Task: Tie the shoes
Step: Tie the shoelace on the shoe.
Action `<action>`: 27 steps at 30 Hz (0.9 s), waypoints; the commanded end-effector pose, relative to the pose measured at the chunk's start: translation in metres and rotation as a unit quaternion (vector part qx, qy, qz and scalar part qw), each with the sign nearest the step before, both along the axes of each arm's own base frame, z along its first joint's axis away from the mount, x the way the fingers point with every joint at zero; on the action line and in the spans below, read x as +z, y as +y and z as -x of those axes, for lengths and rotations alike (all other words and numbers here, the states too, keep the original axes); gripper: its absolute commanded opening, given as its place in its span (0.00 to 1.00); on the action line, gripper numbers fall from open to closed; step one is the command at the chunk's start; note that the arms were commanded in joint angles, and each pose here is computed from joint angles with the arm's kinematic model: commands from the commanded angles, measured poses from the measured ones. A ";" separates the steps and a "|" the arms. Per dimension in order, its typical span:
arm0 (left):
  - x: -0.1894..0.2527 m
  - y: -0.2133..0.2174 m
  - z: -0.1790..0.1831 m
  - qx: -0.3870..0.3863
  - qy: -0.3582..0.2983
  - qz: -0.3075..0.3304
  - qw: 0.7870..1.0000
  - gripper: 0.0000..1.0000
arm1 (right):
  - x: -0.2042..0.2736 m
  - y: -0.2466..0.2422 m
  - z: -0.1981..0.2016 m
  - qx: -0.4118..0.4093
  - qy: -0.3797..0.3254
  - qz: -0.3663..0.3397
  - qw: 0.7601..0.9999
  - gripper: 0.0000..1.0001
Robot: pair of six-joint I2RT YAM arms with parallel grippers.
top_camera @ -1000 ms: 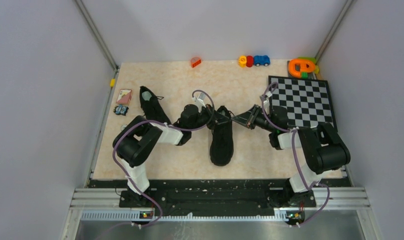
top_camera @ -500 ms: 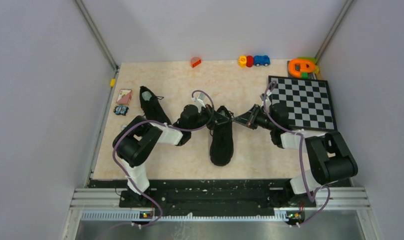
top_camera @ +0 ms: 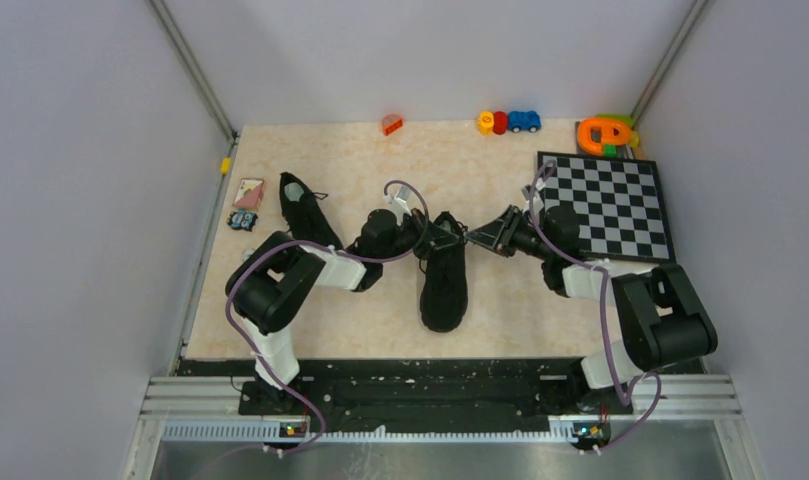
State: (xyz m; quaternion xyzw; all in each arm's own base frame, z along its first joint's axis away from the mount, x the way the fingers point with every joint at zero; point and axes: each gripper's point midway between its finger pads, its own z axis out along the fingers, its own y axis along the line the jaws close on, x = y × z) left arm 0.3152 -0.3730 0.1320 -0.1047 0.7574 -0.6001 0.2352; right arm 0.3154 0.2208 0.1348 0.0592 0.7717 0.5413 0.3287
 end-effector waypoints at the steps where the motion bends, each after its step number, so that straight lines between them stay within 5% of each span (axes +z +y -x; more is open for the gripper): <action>1: 0.015 -0.004 0.007 -0.022 -0.019 0.013 0.999 0.00 | 0.014 0.008 -0.001 0.016 -0.026 -0.017 0.999 0.24; 9: 0.016 -0.004 0.007 -0.023 -0.022 0.014 0.999 0.00 | 0.003 0.010 0.000 0.017 -0.011 -0.016 1.000 0.26; 13: 0.016 -0.004 0.007 -0.022 -0.023 0.014 0.999 0.00 | -0.002 0.008 -0.001 0.008 -0.007 -0.007 1.000 0.39; 17: 0.017 -0.004 0.008 -0.023 -0.023 0.014 0.999 0.00 | 0.002 0.010 0.001 0.014 -0.009 -0.024 1.000 0.17; 27: 0.018 -0.005 0.008 -0.026 -0.024 0.018 0.999 0.00 | 0.005 0.020 0.005 0.032 0.001 -0.063 0.998 0.16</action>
